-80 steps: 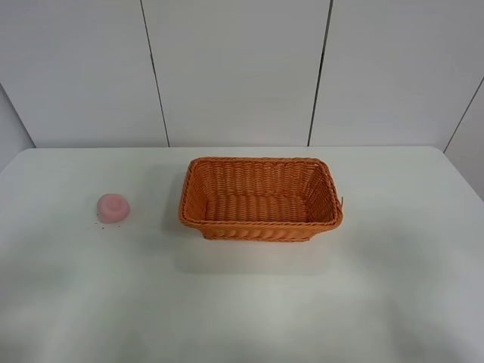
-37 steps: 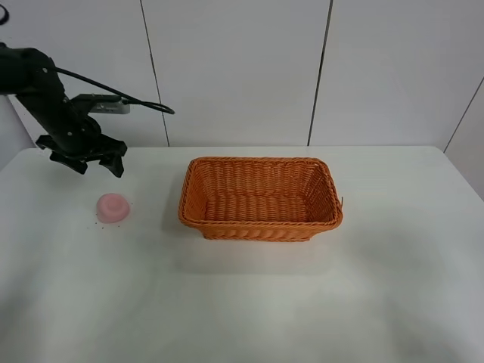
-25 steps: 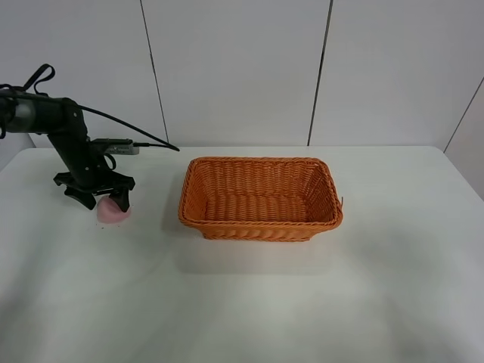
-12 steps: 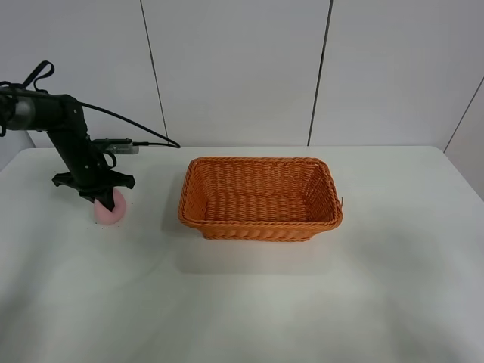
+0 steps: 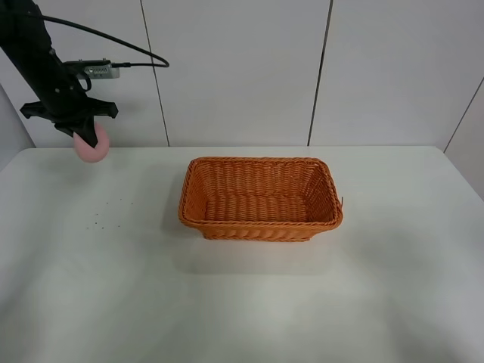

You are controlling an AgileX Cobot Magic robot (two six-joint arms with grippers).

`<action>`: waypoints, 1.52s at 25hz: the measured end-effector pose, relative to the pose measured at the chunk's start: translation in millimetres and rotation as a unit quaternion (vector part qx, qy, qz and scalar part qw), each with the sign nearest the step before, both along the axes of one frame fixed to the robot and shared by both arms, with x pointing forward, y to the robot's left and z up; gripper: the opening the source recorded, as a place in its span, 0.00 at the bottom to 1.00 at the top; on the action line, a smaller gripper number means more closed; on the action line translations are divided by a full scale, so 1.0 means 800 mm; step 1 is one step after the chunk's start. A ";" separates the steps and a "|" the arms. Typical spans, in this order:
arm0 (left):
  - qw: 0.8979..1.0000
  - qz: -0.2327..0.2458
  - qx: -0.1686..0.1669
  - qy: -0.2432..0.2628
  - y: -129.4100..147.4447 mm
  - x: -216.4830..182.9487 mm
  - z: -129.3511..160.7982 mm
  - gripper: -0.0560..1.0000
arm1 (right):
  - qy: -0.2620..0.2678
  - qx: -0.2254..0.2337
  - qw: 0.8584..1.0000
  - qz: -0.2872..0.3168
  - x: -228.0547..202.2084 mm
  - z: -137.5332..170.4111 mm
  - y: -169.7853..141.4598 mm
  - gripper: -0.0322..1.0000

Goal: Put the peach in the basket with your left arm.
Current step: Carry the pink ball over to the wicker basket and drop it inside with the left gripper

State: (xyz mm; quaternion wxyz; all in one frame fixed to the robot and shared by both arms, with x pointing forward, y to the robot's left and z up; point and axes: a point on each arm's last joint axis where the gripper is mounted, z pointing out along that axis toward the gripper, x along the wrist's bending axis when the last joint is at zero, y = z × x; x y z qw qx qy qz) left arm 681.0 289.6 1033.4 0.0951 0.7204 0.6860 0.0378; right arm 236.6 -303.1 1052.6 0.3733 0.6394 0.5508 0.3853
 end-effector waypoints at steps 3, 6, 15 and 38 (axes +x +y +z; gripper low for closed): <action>1.000 0.003 -0.002 -0.012 -0.005 0.001 0.015 0.17 | 0.000 0.000 1.000 0.000 0.000 0.000 0.000 0.70; 1.000 -0.011 -0.009 -0.022 -0.032 0.002 0.024 0.17 | 0.000 0.000 1.000 0.000 0.000 0.000 0.000 0.70; 0.988 -0.149 -0.033 -0.022 -0.194 -0.023 0.019 0.17 | 0.000 0.000 1.000 0.000 0.000 0.000 0.000 0.70; 0.963 -0.267 -0.026 0.035 -0.378 -0.036 -0.137 0.70 | 0.000 0.000 1.000 0.000 0.000 0.000 0.000 0.70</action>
